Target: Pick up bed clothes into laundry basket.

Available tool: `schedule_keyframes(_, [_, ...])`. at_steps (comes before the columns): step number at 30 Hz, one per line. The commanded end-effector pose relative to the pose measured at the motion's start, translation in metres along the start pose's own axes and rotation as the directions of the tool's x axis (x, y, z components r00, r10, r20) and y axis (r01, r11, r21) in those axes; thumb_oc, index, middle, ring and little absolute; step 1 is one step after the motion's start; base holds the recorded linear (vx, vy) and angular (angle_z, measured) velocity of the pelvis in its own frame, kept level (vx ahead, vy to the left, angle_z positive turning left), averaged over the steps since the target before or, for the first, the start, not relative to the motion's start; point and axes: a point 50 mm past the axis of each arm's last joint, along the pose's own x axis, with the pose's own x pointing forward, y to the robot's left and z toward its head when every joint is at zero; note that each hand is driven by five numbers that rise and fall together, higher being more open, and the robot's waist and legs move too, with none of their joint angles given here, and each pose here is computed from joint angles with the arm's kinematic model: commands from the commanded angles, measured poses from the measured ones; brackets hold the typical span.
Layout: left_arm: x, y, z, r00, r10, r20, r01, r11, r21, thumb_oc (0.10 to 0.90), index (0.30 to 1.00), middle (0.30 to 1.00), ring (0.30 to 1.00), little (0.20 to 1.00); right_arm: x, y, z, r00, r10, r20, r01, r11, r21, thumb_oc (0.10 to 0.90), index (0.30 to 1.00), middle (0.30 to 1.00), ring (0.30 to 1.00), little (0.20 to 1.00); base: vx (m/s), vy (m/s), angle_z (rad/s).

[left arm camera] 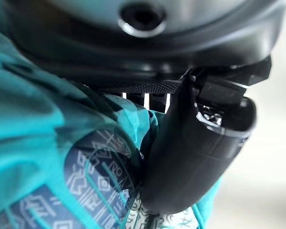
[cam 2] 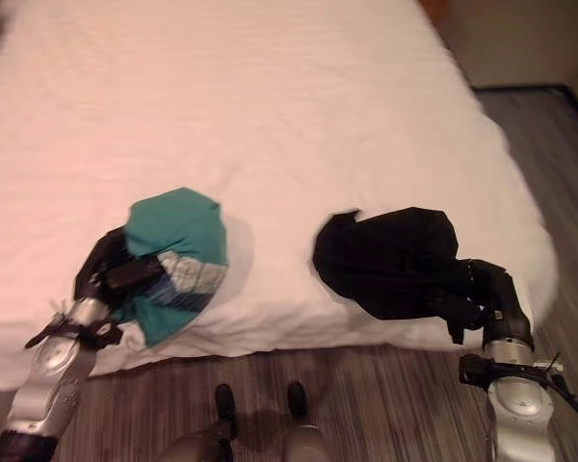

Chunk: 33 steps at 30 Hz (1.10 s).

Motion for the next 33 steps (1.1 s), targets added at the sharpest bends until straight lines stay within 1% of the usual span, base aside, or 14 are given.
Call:
schedule_keyframes(1, [0.018,-0.001,0.058,0.96,-0.061,0.272,0.039,0.995,0.086,0.4,0.3,0.3,0.3,0.3,0.001,-0.02,0.014,0.989,-0.112,0.092,0.115,0.993,-0.026,0.4,0.3,0.3,0.3,0.3,-0.3,0.143,-0.92])
schedule_keyframes(4, [0.007,0.012,0.05,0.97,-0.007,0.242,-0.007,0.998,0.056,0.4,0.3,0.3,0.3,0.3,0.003,-0.011,0.015,0.992,-0.081,0.099,0.084,0.996,-0.027,0.4,0.3,0.3,0.3,0.3,-0.26,0.112,-1.57])
schedule_keyframes(6, [-0.008,0.024,0.04,0.977,0.057,0.205,-0.063,0.998,0.024,0.4,0.3,0.3,0.3,0.3,0.008,-0.002,0.021,0.991,-0.056,0.121,0.06,0.998,-0.024,0.4,0.3,0.3,0.3,0.3,-0.16,0.031,-1.5])
schedule_keyframes(9, [-0.042,0.042,0.018,0.985,0.145,0.099,-0.143,0.989,-0.022,0.4,0.3,0.3,0.3,0.3,0.019,0.023,0.041,0.981,0.037,0.191,-0.03,0.999,-0.037,0.4,0.3,0.3,0.3,0.3,-0.3,-0.091,-1.39])
schedule_keyframes(12, [-0.054,0.045,0.012,0.986,0.156,0.063,-0.155,0.988,-0.021,0.4,0.3,0.3,0.3,0.3,0.022,0.03,0.048,0.975,0.071,0.21,-0.061,0.997,-0.053,0.4,0.3,0.3,0.3,0.3,-0.34,-0.172,-1.63])
schedule_keyframes(14, [-0.064,0.047,0.01,0.983,0.176,0.052,-0.174,0.984,-0.036,0.4,0.3,0.3,0.3,0.3,0.024,0.041,0.062,0.958,0.111,0.264,-0.101,0.993,-0.053,0.4,0.3,0.3,0.3,0.3,-0.47,-0.361,-0.26])
schedule_keyframes(20, [-0.056,0.033,-0.003,0.989,0.146,0.022,-0.144,0.987,-0.075,0.4,0.3,0.3,0.3,0.3,0.022,0.047,0.067,0.944,0.155,0.29,-0.135,0.987,-0.089,0.4,0.3,0.3,0.3,0.3,-0.35,-0.351,-0.19])
schedule_keyframes(22, [-0.054,0.02,-0.012,0.993,0.12,0.008,-0.119,0.987,-0.112,0.4,0.3,0.3,0.3,0.3,0.032,0.068,0.078,0.924,0.197,0.328,-0.192,0.98,-0.048,0.4,0.3,0.3,0.3,0.3,-0.44,-0.184,-0.58])
schedule_keyframes(24, [-0.06,0.024,-0.012,0.989,0.147,0.011,-0.145,0.982,-0.123,0.4,0.3,0.3,0.3,0.3,0.034,0.082,0.082,0.912,0.226,0.343,-0.239,0.971,-0.005,0.4,0.3,0.3,0.3,0.3,-0.18,-0.143,-0.93])
schedule_keyframes(25, [-0.06,0.024,-0.012,0.989,0.148,0.011,-0.145,0.982,-0.123,0.4,0.3,0.3,0.3,0.3,0.034,0.082,0.082,0.911,0.227,0.344,-0.24,0.971,-0.005,0.4,0.3,0.3,0.3,0.3,-0.14,-0.169,-1.27])
schedule_keyframes(26, [-0.068,0.028,-0.009,0.985,0.174,0.021,-0.169,0.975,-0.145,0.4,0.3,0.3,0.3,0.3,0.034,0.095,0.089,0.892,0.264,0.368,-0.288,0.958,0.011,0.4,0.3,0.3,0.3,0.3,-0.04,-0.095,-1.5])
schedule_keyframes(27, [-0.068,0.028,-0.009,0.984,0.175,0.02,-0.17,0.975,-0.145,0.4,0.3,0.3,0.3,0.3,0.034,0.095,0.089,0.892,0.265,0.367,-0.288,0.957,0.011,0.4,0.3,0.3,0.3,0.3,-0.02,-0.156,-1.62])
schedule_keyframes(28, [-0.076,0.032,-0.009,0.982,0.191,0.016,-0.186,0.971,-0.152,0.4,0.3,0.3,0.3,0.3,0.032,0.1,0.089,0.88,0.3,0.367,-0.324,0.946,0.003,0.4,0.3,0.3,0.3,0.3,0.04,-0.065,-1.25])
schedule_keyframes(33, [-0.071,0.027,-0.007,0.99,0.144,0.013,-0.14,0.98,-0.138,0.4,0.3,0.3,0.3,0.3,0.021,0.095,0.066,0.894,0.344,0.287,-0.355,0.935,-0.016,0.4,0.3,0.3,0.3,0.3,0.03,-0.065,-1.08])
